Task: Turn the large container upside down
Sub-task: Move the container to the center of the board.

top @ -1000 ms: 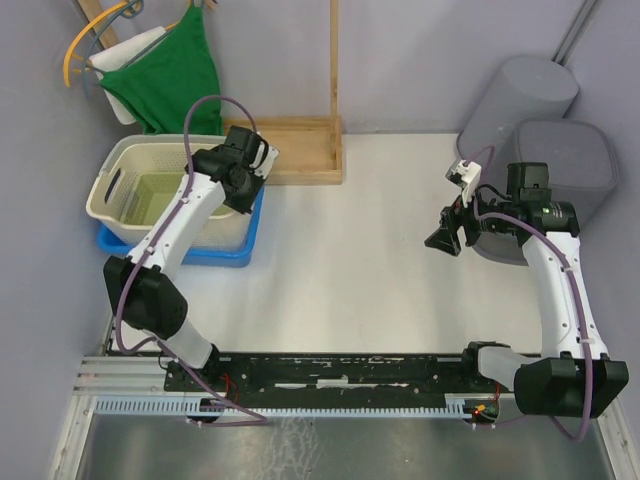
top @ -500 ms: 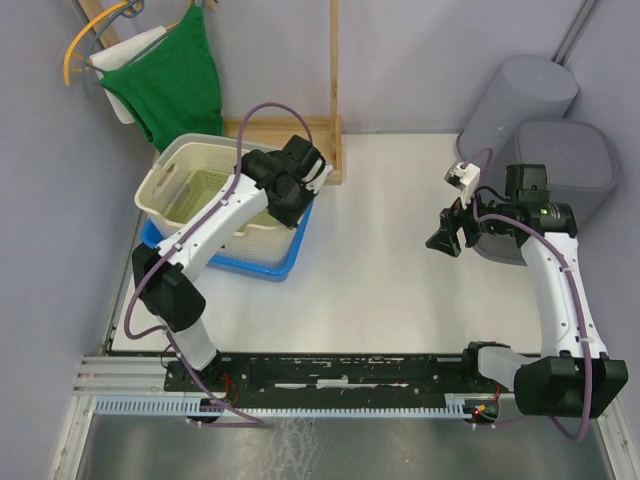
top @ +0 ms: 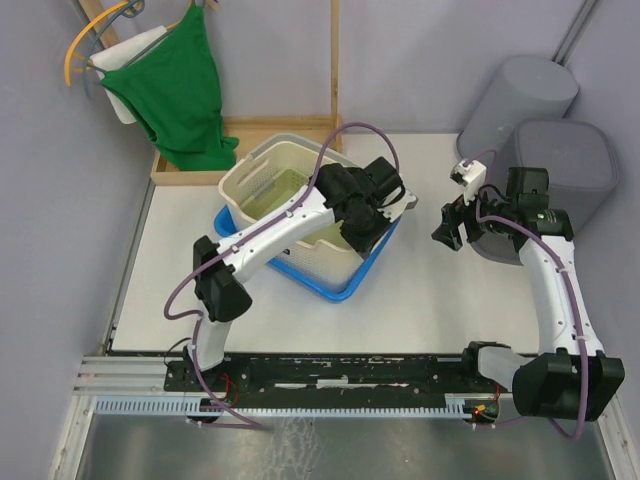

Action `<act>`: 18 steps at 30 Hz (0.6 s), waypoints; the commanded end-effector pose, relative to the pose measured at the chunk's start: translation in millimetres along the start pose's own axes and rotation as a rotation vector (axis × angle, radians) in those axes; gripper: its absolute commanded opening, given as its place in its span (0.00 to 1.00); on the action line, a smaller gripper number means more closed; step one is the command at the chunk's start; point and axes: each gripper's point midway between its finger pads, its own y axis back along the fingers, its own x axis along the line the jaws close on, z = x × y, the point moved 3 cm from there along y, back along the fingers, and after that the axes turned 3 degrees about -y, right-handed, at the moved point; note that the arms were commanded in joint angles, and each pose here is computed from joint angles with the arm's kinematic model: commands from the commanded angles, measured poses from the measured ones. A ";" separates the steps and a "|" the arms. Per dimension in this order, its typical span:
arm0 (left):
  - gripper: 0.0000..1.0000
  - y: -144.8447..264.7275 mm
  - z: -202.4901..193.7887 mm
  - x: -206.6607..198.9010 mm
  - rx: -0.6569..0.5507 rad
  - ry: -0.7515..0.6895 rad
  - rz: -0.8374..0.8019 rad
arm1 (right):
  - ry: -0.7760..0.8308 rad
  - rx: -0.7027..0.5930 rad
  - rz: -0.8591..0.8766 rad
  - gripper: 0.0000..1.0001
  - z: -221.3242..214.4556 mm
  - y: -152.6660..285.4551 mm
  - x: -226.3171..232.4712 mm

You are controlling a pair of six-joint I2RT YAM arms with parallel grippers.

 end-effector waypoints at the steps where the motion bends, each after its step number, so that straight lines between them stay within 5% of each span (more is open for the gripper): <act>1: 0.18 -30.9 11.3 -29.5 -0.007 -0.241 -0.229 | 0.027 -0.077 -0.042 0.80 14.6 9.2 -6.3; 3: 0.43 -22.0 18.6 -21.1 -0.049 -0.257 -0.163 | 0.045 -0.080 -0.029 0.81 20.0 14.1 -3.9; 8: 0.75 17.6 36.7 1.0 -0.189 -0.297 0.029 | 0.105 -0.085 0.030 0.82 50.5 39.7 10.7; 18: 0.76 136.3 49.5 62.3 -0.513 -0.237 0.489 | 0.125 -0.372 0.080 0.83 169.2 94.7 33.1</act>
